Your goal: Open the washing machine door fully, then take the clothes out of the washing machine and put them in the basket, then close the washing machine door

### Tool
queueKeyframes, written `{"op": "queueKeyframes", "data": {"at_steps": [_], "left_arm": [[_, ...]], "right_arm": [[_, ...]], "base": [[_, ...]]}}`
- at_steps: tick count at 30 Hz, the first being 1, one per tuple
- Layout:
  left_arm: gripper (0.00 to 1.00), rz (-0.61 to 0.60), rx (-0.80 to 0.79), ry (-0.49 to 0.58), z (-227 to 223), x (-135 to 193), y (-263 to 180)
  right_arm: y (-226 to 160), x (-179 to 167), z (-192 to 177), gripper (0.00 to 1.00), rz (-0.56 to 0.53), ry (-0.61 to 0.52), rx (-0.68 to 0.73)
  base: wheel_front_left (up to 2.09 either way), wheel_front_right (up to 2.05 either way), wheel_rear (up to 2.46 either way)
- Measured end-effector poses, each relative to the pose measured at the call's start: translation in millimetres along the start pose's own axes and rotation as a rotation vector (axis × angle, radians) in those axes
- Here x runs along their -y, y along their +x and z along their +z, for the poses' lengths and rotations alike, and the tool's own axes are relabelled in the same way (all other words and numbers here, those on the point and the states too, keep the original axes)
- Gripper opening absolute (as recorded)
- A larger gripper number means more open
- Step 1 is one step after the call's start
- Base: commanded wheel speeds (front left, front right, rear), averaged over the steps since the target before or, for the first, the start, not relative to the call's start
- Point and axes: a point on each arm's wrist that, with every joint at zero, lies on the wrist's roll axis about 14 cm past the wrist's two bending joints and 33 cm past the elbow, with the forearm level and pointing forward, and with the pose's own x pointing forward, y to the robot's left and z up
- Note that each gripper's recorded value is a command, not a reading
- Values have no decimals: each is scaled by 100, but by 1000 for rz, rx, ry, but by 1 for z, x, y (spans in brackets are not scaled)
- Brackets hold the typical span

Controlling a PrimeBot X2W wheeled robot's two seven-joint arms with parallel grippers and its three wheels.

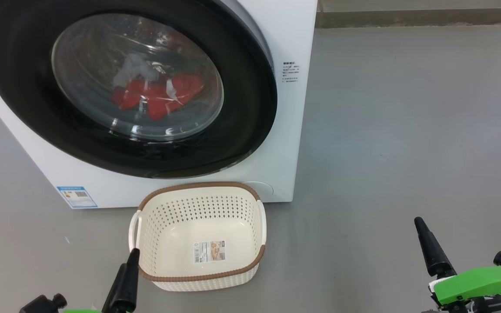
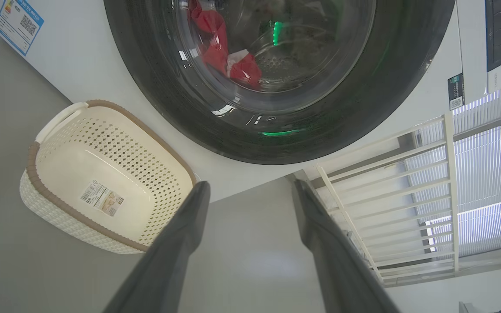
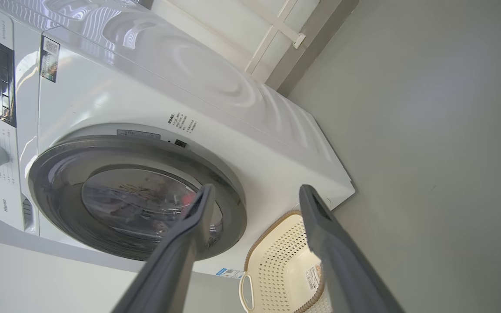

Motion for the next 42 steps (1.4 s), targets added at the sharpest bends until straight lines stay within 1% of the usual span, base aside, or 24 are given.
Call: {"op": "queueKeyframes", "data": {"at_steps": [6,15,22,42], "left_arm": [[100,-9,5,97,-1,4,1],[100,-17,13,215,-3,9,0],[100,-9,19,312,-2,6,-3],[100,-60,60,553,-1,21,-3]], "right_arm": [[0,-2,2,100,7,-87,9],[0,-4,2,100,19,-182,18],[-2,-3,2,100,19,-254,21],[-3,-7,6,100,49,-462,38]], "base": [[0,0,0],[0,0,0],[0,0,0],[0,0,0]]}}
